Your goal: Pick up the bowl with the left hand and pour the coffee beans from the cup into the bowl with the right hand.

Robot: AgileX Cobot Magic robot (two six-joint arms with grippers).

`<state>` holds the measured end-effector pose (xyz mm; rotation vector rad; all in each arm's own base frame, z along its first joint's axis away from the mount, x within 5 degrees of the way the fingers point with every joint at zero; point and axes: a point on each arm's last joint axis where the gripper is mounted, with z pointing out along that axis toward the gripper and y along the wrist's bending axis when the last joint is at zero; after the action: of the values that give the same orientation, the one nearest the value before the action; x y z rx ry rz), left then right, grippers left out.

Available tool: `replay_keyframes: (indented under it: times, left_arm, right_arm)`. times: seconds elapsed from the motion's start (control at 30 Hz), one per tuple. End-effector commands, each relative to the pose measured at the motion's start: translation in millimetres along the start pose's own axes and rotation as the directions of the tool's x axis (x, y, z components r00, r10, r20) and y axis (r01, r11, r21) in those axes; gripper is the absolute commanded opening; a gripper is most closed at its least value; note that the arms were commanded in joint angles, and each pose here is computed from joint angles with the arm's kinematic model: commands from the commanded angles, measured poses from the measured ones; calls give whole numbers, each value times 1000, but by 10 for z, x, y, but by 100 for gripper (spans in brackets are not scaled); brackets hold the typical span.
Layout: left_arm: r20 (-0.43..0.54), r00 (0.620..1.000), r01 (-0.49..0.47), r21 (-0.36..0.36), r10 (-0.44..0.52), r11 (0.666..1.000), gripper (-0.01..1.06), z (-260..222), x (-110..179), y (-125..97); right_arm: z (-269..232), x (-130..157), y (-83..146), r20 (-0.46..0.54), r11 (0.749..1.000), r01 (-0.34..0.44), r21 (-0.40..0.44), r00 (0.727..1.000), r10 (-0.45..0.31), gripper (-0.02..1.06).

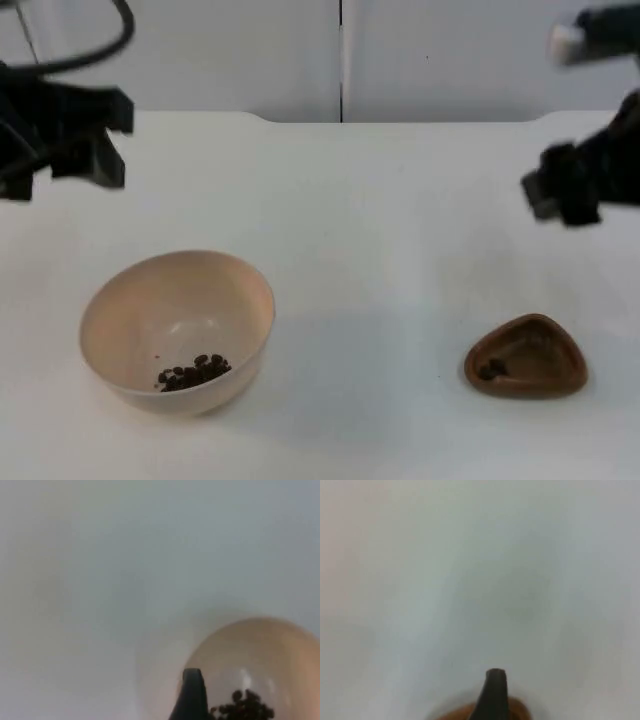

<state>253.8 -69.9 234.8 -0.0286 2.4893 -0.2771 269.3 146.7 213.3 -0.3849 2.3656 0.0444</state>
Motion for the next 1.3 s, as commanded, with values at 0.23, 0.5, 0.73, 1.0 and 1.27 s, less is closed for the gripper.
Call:
replay_keyframes:
  times: [0.23, 0.5, 0.73, 1.0, 1.27]
  left_arm:
    - [310, 951, -40, 85, 12, 996, 66, -965, -67, -51]
    - [533, 845, -112, 122, 30, 986, 66, -1703, 103, -29]
    - [589, 807, -146, 123, 46, 982, 66, -1994, 280, 6]
    - [580, 812, -163, 120, 64, 979, 66, -2110, 419, 34]
    - [533, 829, -302, 168, 171, 938, 66, -2089, 500, -64]
  right_arm:
    - [-1294, -298, -256, 372, 997, 71, -39, 927, -52, 71]
    - [-2195, -42, -628, 505, 998, 7, 61, 862, -37, 71]
    - [-2489, 157, -706, 531, 1000, 0, 22, 847, -12, 71]
    - [-2657, 289, -712, 551, 999, -1, -53, 834, 31, 71]
    - [-2650, 356, -600, 500, 985, 100, -141, 866, -16, 70]
